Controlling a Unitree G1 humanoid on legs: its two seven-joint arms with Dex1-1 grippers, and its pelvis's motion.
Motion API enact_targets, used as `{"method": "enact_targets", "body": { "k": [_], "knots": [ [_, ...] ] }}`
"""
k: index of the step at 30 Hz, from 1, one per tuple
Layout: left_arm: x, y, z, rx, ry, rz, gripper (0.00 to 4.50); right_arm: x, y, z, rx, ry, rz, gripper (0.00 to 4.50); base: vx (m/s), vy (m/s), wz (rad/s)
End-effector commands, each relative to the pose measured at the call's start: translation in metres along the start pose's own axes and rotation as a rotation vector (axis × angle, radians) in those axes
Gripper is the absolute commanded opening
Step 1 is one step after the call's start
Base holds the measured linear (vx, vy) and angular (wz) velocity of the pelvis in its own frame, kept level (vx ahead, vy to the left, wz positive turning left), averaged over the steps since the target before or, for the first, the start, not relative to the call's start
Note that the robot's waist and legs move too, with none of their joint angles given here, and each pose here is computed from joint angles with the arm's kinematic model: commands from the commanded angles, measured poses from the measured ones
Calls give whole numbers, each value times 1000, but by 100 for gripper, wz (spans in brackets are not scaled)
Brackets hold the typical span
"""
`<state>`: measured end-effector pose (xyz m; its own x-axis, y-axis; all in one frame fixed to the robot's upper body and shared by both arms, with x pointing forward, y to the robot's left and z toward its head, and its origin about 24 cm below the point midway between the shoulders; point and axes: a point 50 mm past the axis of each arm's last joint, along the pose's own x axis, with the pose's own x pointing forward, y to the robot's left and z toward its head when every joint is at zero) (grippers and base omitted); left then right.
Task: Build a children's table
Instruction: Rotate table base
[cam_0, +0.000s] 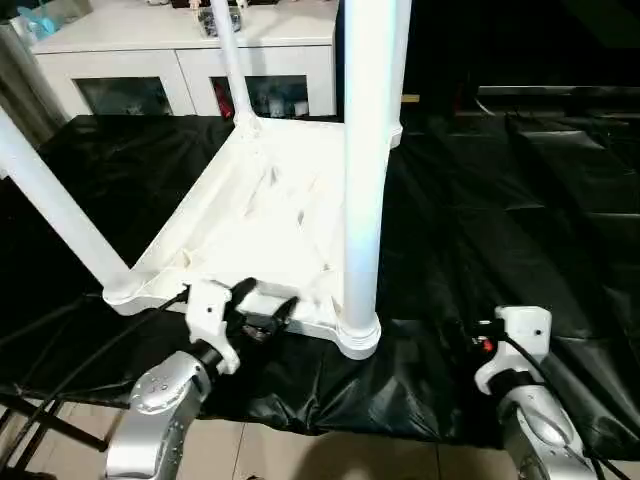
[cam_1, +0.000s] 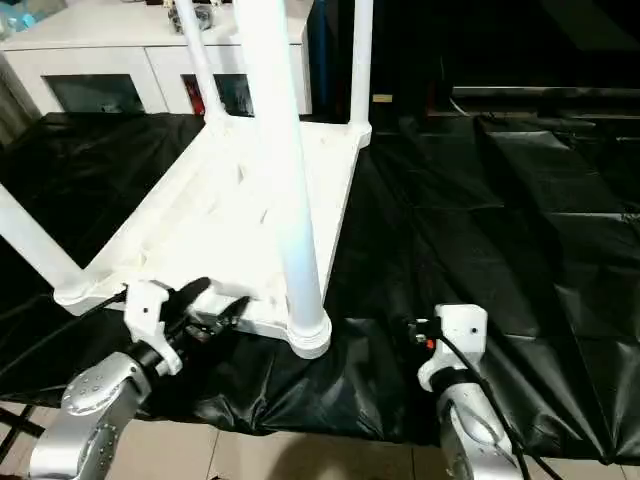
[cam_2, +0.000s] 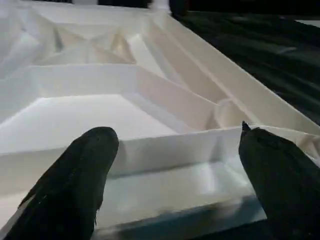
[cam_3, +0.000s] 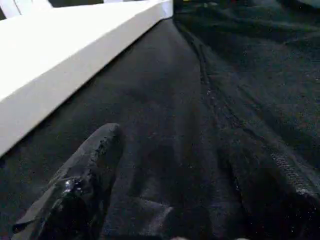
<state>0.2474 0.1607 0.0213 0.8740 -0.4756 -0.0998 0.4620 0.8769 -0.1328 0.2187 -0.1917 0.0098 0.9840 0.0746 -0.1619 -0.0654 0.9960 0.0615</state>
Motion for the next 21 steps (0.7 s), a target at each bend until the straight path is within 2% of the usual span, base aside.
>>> {"method": "enact_targets", "body": {
  "k": [1, 8, 11, 13, 17, 18, 19, 20, 21],
  "knots": [
    [2, 3, 4, 9, -27, 13, 441, -2, -5, 3, -16, -14, -24, 354, 0, 0, 0],
    [1, 8, 10, -11, -59, -4, 441, -4, -12, 7, -36, -17, -30, 354, 0, 0, 0],
    [2, 9, 14, 35, -49, -48, 441, -2, -11, 11, -28, -27, 9, 354, 0, 0, 0],
    [4, 9, 21, 39, -57, -113, 441, 1, -6, 15, -30, -32, 78, 354, 0, 0, 0],
    [8, 12, 35, 57, -48, -244, 450, 6, 0, 26, -52, -41, 171, 399, 0, 0, 0],
    [14, 16, 43, 108, -20, -322, 450, 8, 4, 35, -64, -54, 251, 399, 0, 0, 0],
    [18, 18, 48, 141, 0, -373, 450, 10, 6, 40, -84, -51, 301, 420, 0, 0, 0],
    [20, 19, 50, 162, 7, -396, 450, 11, 7, 41, -95, -47, 326, 424, 0, 0, 0],
    [27, 16, 55, 187, 32, -487, 450, 12, 8, 46, -121, -33, 398, 424, 0, 0, 0]
  ]
}}
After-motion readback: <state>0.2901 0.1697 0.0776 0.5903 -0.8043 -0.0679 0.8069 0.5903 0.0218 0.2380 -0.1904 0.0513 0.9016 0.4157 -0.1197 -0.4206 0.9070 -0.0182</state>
